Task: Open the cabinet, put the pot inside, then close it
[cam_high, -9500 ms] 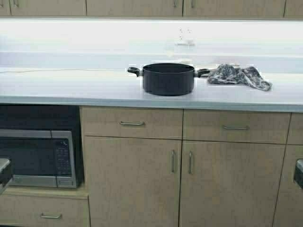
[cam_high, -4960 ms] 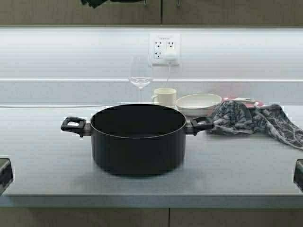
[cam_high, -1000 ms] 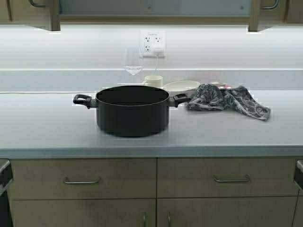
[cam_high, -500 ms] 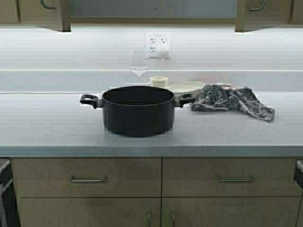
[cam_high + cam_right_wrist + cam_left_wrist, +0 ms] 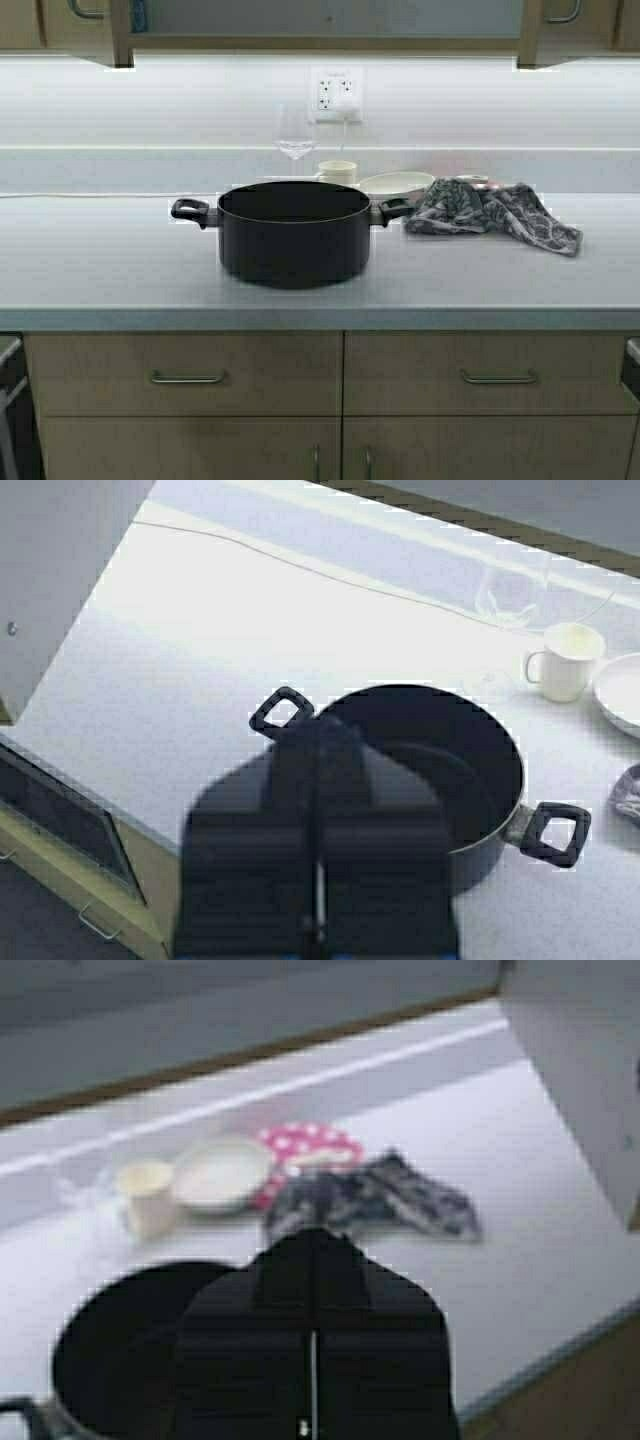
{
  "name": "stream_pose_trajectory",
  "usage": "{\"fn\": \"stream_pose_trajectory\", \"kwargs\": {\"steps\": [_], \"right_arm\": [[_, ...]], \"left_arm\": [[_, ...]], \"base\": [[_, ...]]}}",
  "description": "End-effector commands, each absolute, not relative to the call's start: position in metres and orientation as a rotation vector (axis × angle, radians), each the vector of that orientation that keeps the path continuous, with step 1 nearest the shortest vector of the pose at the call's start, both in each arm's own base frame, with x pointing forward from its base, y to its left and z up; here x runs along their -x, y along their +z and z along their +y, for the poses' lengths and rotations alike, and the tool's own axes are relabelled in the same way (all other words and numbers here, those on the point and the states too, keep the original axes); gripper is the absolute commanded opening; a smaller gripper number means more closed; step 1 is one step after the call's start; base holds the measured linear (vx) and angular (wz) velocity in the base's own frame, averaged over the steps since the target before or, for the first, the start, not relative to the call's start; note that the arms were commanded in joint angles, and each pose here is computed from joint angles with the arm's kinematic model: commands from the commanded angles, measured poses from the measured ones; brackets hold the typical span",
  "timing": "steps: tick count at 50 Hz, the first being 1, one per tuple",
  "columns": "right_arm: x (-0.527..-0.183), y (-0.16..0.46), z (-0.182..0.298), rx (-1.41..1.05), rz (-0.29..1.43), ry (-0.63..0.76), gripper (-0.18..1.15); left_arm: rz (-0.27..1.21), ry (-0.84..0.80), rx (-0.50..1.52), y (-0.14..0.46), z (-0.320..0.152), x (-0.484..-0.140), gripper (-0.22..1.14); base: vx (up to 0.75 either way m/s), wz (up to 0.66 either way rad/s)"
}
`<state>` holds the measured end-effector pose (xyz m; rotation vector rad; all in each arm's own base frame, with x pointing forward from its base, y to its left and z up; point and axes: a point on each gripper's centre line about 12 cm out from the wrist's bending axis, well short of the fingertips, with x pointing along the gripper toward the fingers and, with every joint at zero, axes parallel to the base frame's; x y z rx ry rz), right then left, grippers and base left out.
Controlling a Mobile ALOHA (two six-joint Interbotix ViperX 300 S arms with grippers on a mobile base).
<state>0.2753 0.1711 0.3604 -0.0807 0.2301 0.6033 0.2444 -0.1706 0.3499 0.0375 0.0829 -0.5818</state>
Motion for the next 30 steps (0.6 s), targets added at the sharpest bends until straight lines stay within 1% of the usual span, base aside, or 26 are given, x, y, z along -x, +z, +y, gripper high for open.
{"fn": "stream_pose_trajectory", "kwargs": {"steps": [1,12,18,23,30], "right_arm": [[-0.308,0.372,0.187,0.073,0.193,0.580,0.07],[-0.364,0.361,0.190,0.070,0.220,0.511,0.07],[-0.381,0.356,0.183,0.073,0.251,0.487,0.07],[-0.386,0.352,0.165,0.070,0.274,0.453,0.07],[-0.386,0.344,0.131,0.069,0.308,0.383,0.07]], "left_arm": [[0.059,-0.567,-0.036,0.356,-0.194,-0.274,0.02],[0.063,-0.492,-0.048,0.338,-0.221,-0.338,0.02],[0.095,-0.422,-0.054,0.319,-0.215,-0.377,0.02],[0.119,-0.362,-0.059,0.309,-0.194,-0.391,0.02],[0.134,-0.289,-0.060,0.304,-0.159,-0.391,0.02]], "base": [[0.00,0.00],[0.00,0.00],[0.00,0.00],[0.00,0.00],[0.01,-0.01]]}}
